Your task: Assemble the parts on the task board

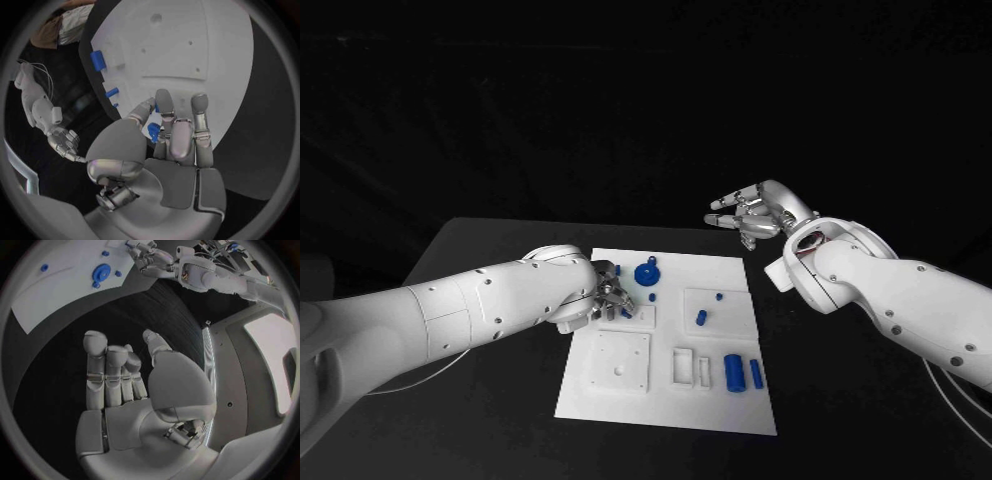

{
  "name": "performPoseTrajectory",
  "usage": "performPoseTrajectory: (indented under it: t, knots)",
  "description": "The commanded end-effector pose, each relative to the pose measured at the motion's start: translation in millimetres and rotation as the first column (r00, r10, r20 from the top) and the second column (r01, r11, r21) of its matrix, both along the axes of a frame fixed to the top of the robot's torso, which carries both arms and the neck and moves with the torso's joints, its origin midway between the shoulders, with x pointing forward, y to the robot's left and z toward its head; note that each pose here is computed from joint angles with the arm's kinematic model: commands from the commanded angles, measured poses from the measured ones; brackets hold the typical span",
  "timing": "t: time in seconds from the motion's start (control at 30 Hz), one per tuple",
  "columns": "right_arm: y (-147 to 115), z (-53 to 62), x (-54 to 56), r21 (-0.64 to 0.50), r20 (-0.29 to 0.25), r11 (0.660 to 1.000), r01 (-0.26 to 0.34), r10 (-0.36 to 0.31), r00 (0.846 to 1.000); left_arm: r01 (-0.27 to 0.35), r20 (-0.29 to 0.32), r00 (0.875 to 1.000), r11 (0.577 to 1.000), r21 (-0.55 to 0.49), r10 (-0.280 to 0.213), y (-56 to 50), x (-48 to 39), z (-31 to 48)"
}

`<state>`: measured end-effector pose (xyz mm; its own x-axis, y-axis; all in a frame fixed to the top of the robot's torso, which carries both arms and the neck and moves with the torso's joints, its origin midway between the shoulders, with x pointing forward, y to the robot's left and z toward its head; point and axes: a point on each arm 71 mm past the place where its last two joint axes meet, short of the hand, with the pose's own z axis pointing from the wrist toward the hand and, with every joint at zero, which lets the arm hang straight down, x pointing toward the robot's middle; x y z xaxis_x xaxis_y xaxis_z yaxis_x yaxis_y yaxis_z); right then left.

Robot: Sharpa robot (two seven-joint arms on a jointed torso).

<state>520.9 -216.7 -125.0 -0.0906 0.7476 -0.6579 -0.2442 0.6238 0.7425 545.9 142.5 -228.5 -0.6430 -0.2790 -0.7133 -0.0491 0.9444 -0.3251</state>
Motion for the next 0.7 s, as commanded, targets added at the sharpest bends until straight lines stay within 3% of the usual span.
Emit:
performPoseTrajectory:
  t: [0.03,0.7]
  knots:
    - [1.0,-0.7,0.0,-0.005,-0.011,1.000,-0.013,0.013,1.000,0.018,-0.048,0.999,0.999,0.035,-0.016,1.3,-4.3,-7.5]
    - [2.0,-2.0,0.9,-0.006,-0.016,1.000,-0.016,0.016,1.000,0.022,-0.051,0.999,0.999,0.041,-0.020,1.7,-4.2,-7.8]
